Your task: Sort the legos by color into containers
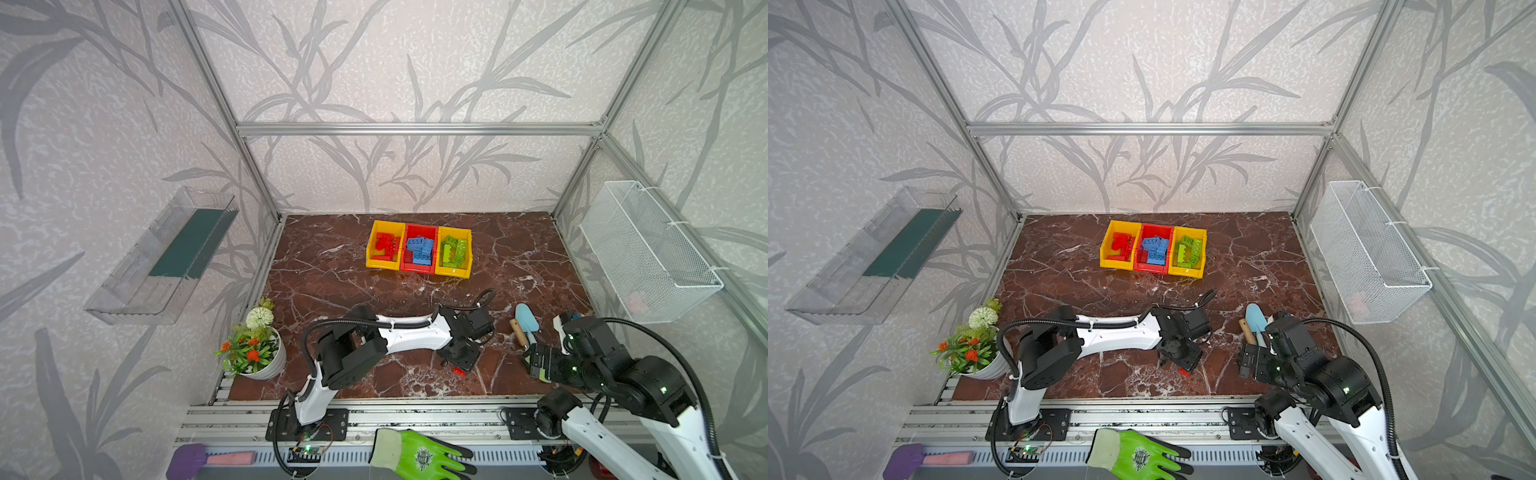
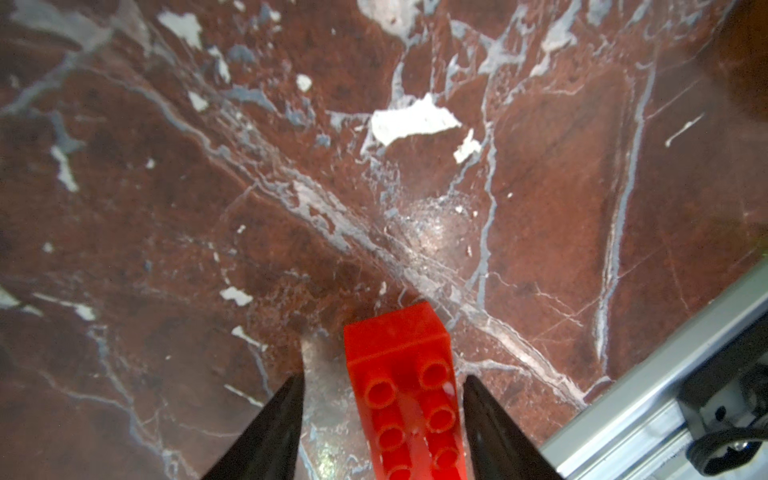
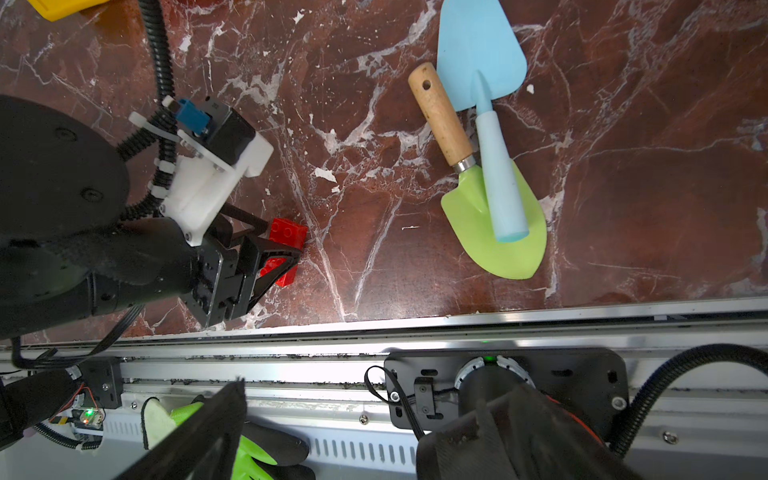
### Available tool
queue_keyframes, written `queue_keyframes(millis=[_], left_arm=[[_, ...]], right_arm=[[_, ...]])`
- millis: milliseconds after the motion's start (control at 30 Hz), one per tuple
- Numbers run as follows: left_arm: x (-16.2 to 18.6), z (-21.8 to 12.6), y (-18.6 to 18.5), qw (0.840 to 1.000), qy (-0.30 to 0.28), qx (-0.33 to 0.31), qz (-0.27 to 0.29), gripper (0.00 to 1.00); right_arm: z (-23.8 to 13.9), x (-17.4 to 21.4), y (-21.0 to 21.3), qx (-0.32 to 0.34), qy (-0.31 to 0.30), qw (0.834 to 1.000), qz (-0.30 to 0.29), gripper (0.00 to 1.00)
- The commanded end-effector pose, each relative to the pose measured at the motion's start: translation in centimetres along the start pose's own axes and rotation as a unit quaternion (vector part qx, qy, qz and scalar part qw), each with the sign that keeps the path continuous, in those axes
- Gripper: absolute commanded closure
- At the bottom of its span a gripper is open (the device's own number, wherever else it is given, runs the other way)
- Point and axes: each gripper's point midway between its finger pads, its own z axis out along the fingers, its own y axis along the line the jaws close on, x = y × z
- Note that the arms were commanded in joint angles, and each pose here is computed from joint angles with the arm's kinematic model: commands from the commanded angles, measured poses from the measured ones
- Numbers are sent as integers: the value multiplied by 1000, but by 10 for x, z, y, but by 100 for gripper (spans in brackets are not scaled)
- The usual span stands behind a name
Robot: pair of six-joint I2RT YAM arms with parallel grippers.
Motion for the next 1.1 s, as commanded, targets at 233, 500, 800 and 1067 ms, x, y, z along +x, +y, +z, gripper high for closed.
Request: queue_keyframes(millis=[233,500,800,1067], left_arm=[[7,10,12,999,26,-19,-1,54],[15,9,29,998,37,-55,-6,62],[8,-9,66,991,27,-122,-47,81],[-30,-74,106,984,-24,-163,-66,81]], right_arm=[[6,5,-8,16,3,1000,15,1],[8,5,-11,22,1,1000,16,1],[12,2,-4,11,3,1000,14,1],[14,-8,6,4,2,1000,12,1]])
